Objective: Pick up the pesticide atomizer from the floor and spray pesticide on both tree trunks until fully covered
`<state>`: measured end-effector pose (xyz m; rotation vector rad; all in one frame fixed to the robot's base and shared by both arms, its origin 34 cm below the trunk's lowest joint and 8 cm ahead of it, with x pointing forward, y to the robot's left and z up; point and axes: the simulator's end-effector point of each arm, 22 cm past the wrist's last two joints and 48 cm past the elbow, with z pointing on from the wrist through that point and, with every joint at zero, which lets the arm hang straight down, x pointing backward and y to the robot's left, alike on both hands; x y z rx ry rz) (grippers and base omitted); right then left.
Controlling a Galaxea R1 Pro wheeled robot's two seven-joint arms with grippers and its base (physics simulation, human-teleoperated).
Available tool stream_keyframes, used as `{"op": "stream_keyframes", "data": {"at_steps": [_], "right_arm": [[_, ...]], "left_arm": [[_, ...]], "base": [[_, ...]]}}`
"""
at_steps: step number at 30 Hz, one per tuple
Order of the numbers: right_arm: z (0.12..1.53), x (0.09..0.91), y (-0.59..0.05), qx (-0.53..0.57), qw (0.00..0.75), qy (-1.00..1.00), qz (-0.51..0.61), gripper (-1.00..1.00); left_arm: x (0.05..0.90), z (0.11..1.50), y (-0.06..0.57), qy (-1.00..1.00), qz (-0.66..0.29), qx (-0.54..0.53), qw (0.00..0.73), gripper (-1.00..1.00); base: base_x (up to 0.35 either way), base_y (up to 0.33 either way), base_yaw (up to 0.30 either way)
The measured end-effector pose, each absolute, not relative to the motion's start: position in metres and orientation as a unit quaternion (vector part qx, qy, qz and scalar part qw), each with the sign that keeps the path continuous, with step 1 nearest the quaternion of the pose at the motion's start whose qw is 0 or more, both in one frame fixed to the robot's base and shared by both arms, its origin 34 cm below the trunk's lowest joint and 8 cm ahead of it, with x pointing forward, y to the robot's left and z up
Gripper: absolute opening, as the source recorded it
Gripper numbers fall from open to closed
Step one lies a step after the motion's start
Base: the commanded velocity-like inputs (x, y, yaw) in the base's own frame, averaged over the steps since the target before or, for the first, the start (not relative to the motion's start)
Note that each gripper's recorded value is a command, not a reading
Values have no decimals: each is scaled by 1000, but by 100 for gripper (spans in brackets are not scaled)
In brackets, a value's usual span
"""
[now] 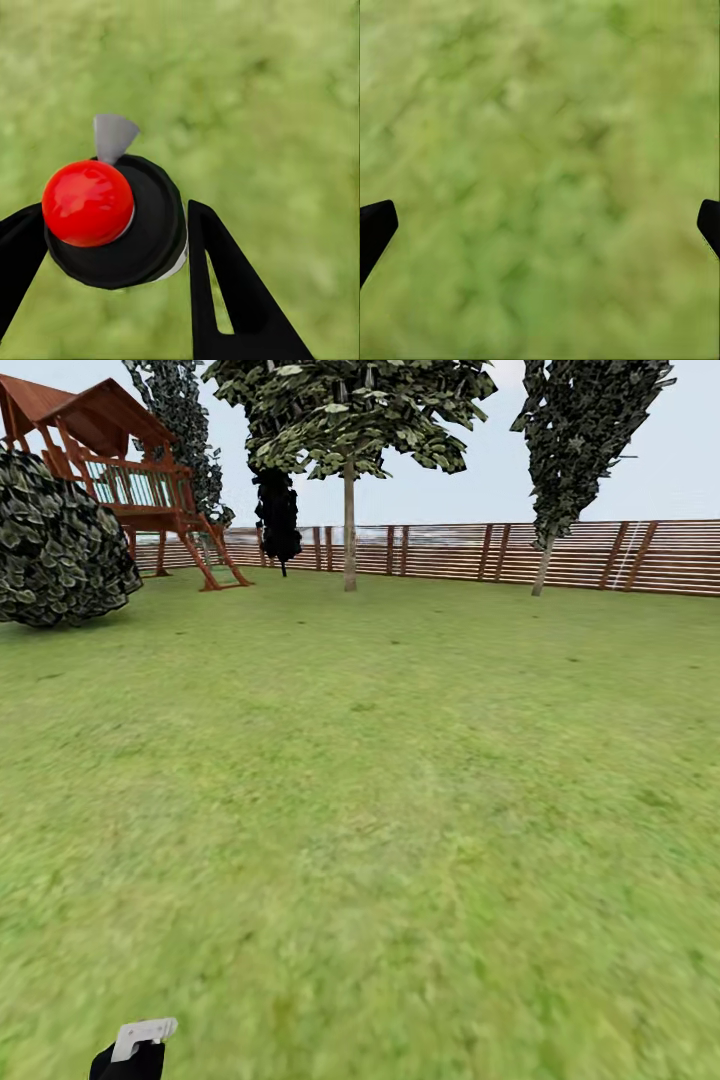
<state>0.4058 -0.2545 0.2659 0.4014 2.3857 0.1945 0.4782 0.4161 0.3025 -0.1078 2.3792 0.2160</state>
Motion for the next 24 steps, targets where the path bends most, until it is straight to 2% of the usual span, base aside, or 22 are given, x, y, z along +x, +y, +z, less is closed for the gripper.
{"op": "stream_keyframes", "data": {"at_steps": [24], "right_arm": [[266,406,-254,155,350,921,75,100]], "left_arm": [[478,303,416,926,84,-42,366,-100]], "base": [[338,0,0]]}}
